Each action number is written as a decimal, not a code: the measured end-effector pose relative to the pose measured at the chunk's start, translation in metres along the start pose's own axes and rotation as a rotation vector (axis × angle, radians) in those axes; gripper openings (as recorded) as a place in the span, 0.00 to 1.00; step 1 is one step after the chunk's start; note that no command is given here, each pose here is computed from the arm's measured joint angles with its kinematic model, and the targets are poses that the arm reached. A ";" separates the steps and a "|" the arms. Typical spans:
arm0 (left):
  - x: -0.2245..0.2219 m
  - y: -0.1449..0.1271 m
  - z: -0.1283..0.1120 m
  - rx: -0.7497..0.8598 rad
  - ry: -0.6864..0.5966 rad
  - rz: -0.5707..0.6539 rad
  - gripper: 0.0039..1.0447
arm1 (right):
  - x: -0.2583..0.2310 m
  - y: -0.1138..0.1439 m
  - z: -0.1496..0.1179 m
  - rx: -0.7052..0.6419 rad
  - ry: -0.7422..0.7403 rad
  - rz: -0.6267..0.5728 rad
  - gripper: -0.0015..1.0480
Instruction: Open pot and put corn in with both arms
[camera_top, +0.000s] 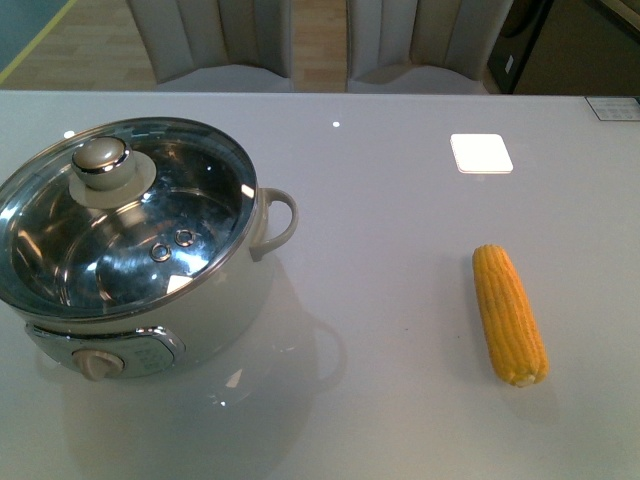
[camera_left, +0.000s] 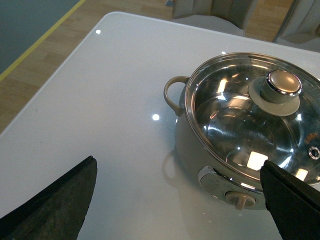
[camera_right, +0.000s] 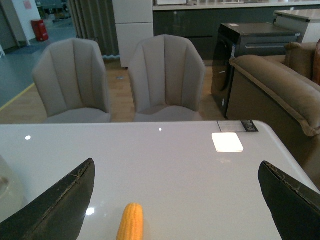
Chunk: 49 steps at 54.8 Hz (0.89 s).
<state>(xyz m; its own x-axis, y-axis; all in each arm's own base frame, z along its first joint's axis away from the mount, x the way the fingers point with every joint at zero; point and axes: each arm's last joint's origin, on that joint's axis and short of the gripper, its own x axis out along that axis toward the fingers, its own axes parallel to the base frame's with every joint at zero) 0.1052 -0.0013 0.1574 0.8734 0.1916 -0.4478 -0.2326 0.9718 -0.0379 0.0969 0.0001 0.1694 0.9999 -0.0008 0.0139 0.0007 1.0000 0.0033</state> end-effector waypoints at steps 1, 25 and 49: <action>0.001 0.000 0.000 0.000 0.002 -0.001 0.93 | 0.000 0.000 0.000 0.000 0.000 0.000 0.91; 0.090 -0.060 0.059 0.126 -0.110 -0.175 0.93 | 0.000 0.000 0.000 0.000 0.000 0.000 0.91; 0.159 -0.103 0.043 0.166 -0.099 -0.218 0.93 | 0.000 0.000 0.000 0.000 0.000 0.000 0.91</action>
<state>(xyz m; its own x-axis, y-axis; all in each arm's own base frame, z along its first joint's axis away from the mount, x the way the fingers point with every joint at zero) 0.2860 -0.0650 0.1286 0.9345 -0.0193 -0.3554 0.0310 0.9991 0.0273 0.0969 0.0001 0.1694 0.9999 -0.0008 0.0139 0.0007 1.0000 0.0033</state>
